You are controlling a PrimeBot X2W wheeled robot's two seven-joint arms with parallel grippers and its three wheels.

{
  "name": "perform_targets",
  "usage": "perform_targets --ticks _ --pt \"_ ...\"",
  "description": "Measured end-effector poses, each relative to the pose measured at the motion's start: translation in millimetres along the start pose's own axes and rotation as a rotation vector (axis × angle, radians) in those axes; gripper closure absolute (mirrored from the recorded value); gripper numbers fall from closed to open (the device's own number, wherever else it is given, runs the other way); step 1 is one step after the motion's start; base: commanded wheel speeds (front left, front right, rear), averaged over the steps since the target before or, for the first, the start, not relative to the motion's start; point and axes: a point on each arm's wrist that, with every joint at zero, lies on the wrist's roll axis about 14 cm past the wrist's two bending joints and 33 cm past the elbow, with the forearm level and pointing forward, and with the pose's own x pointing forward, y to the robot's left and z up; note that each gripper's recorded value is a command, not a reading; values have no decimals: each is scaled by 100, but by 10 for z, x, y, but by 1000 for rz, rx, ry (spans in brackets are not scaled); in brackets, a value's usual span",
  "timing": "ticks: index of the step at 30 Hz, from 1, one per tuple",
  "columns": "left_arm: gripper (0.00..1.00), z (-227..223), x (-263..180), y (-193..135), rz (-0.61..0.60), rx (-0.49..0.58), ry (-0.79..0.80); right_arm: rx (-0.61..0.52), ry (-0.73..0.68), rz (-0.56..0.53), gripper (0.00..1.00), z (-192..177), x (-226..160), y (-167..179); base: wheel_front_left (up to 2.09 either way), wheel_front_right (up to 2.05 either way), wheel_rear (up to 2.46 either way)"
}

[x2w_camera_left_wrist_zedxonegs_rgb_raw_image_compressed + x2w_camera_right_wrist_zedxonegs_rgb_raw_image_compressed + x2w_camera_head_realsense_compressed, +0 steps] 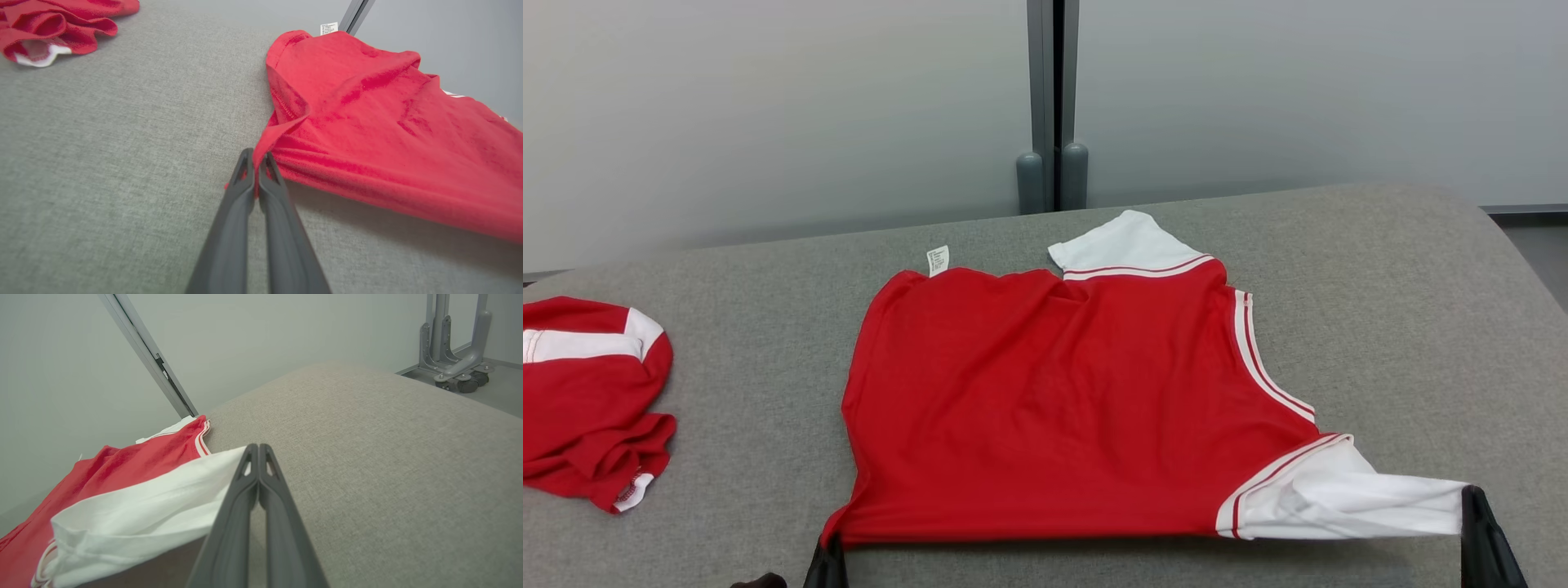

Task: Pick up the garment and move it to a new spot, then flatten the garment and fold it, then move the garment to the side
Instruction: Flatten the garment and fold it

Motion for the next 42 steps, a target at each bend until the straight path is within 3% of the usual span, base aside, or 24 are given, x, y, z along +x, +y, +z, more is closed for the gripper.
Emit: perform_targets --ticks 7,14,22,29,30,31,37,42 --pt "100 351 251 -245 -70 10 -89 6 -65 79 100 192 431 344 0 0 0" --pt "100 568 549 -493 -143 56 -126 -26 -49 149 100 136 952 695 0 0 0" --pt "100 473 865 -422 -103 97 -63 -77 -18 151 100 18 1422 814 0 0 0" --pt "99 281 987 -291 -62 113 11 -120 47 143 100 -217 1582 834 0 0 0" --pt "59 271 986 -303 -66 109 14 -117 58 140 56 -252 1575 831 0 0 0" --pt "0 285 990 -314 -70 108 9 -114 57 142 0 -255 1577 844 0 0 0" --pt "0 490 963 -350 -72 80 -64 -82 -11 150 0 -46 1596 915 0 0 0" --pt "0 296 783 -293 -62 47 -23 -60 -11 121 0 -52 1432 780 0 0 0"
